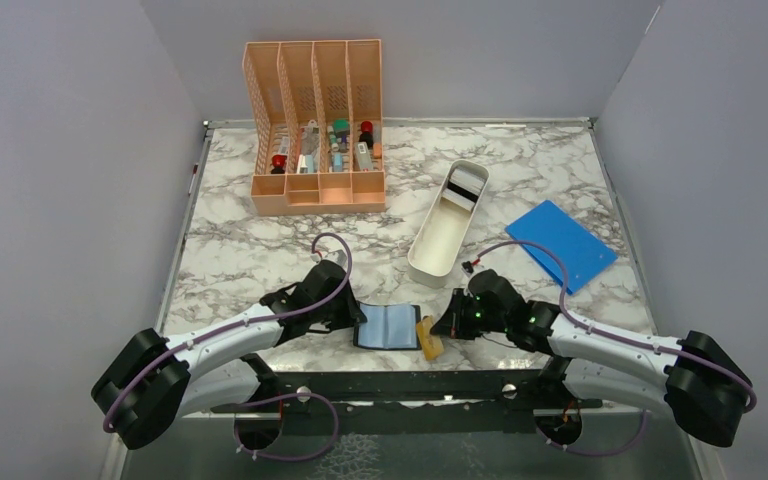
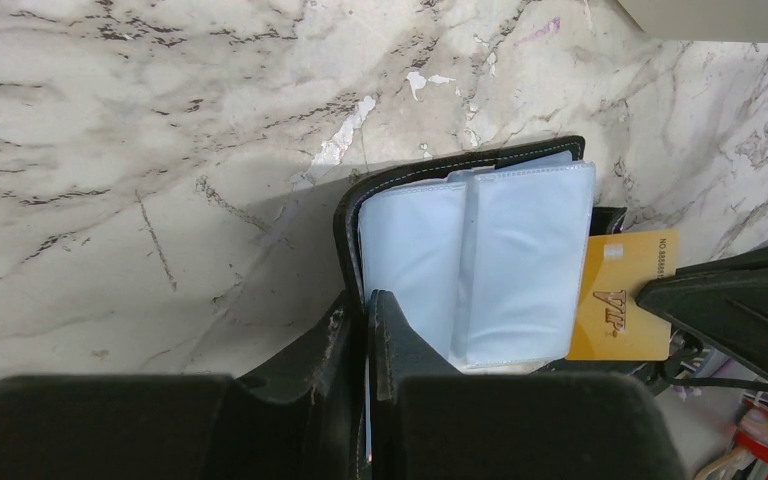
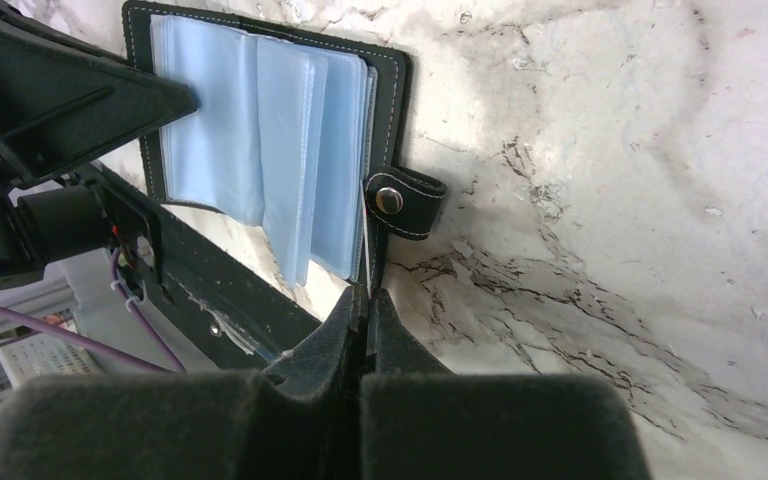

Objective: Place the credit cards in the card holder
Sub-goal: Insert the credit card into the card holder.

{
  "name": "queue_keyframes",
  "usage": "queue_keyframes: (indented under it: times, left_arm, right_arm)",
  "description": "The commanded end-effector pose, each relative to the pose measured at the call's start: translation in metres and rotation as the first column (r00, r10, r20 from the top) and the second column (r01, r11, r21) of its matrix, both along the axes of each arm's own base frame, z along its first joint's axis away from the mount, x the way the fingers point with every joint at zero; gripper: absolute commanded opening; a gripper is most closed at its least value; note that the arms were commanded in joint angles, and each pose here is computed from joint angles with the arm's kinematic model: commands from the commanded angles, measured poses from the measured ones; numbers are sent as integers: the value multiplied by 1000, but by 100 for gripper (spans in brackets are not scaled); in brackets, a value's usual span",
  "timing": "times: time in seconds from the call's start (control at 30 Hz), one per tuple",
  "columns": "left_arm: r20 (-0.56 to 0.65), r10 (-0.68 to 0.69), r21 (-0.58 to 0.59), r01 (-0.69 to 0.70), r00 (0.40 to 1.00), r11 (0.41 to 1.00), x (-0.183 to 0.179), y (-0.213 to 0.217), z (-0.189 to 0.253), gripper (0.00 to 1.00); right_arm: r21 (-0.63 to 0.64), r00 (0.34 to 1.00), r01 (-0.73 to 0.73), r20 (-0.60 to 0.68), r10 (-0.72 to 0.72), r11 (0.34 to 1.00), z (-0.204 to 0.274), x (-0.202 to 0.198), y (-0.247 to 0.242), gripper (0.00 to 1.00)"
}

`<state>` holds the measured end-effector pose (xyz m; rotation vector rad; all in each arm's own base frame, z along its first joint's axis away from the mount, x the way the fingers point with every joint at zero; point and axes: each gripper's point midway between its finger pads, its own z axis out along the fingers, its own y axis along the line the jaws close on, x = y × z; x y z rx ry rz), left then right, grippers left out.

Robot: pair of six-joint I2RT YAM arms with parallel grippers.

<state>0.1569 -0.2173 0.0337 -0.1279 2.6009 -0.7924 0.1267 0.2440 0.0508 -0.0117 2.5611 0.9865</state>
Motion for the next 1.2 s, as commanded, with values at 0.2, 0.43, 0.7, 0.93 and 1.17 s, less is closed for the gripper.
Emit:
queue_keyframes:
  times: [0.2, 0.43, 0.7, 0.93, 1.17]
  left_arm:
    - [16, -2, 6, 2, 1000, 1000, 3, 0, 3, 12]
    - [15, -11, -9, 11, 1000, 1000, 2, -3, 4, 12]
    - [14, -23, -33, 24, 1000, 999, 1, -7, 6, 12]
    - [10, -30, -68, 30, 1000, 997, 0, -12, 7, 12]
    - [-15, -55, -183, 51, 998, 982, -8, -28, 13, 12]
  right_arm:
    - [-16, 999, 23, 32, -22, 1000, 0, 7, -1, 1]
    - [38, 1000, -2, 23, 1, 999, 1, 3, 7, 1]
    - [23, 1000, 3, 15, -4, 1000, 0, 4, 7, 1]
    - [103, 999, -33, 26, 30, 994, 9, 2, 19, 1]
    - [235, 995, -62, 96, 40, 970, 42, 7, 35, 1]
